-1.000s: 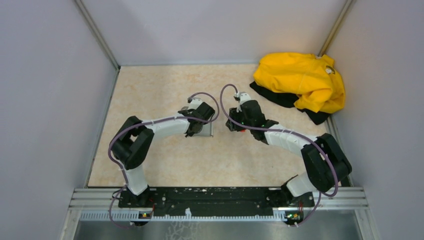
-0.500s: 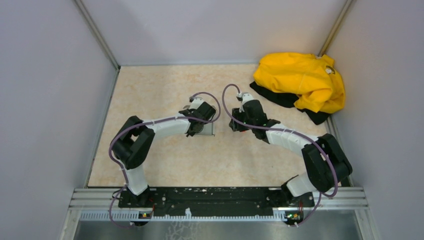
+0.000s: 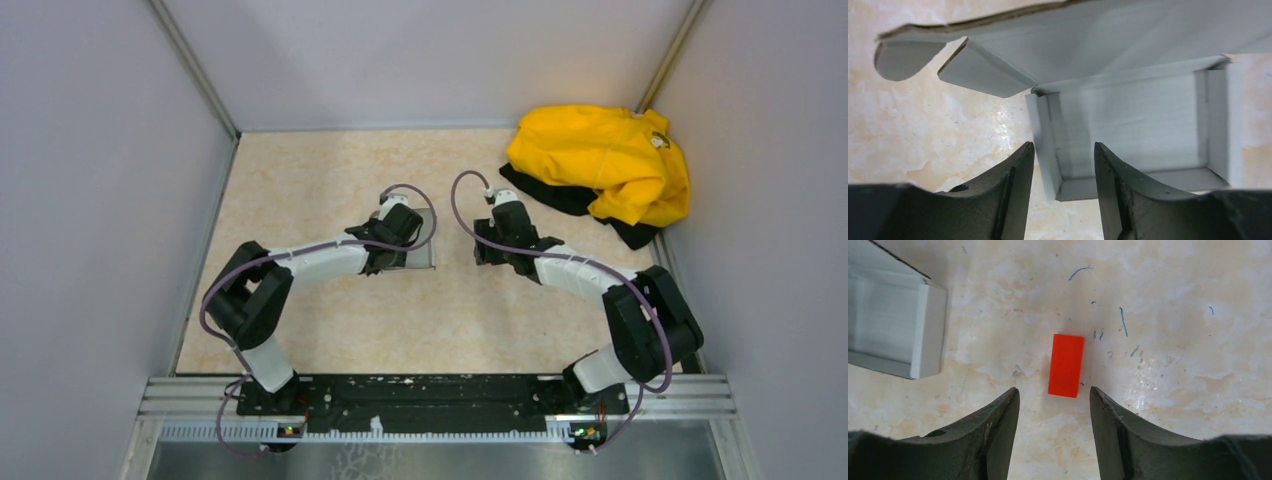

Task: Fold the paper box

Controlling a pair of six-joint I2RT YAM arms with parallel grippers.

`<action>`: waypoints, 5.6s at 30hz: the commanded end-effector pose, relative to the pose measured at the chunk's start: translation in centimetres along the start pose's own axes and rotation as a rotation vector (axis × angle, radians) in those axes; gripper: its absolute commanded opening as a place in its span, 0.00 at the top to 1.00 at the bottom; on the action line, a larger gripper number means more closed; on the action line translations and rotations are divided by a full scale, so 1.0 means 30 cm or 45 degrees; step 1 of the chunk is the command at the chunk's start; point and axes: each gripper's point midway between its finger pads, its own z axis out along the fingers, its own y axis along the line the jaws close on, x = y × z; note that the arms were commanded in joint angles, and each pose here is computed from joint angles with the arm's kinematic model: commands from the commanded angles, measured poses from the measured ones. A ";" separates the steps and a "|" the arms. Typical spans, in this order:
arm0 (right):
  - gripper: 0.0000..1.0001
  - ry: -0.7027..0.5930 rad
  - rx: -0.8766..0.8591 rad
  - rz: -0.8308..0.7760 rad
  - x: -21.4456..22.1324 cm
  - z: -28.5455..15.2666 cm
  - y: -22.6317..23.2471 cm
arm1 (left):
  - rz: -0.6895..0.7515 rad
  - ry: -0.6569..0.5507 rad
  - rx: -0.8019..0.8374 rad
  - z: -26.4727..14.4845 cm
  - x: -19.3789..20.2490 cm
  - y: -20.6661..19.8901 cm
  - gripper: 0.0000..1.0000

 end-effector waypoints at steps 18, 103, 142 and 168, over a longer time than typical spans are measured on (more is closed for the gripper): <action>0.56 0.072 0.129 -0.060 -0.024 0.121 -0.061 | -0.175 -0.231 0.314 -0.240 -0.174 0.026 0.38; 0.01 -0.221 -0.111 -0.263 -0.324 -0.420 0.322 | -0.523 -0.200 0.382 -0.289 -0.319 0.245 0.01; 0.01 -0.104 -0.548 -0.095 -0.120 -0.607 0.402 | -0.336 0.102 0.710 -0.346 -0.198 0.037 0.01; 0.01 -0.199 -0.389 -0.250 -0.312 -0.428 0.445 | -0.404 0.025 0.765 -0.392 -0.106 0.061 0.01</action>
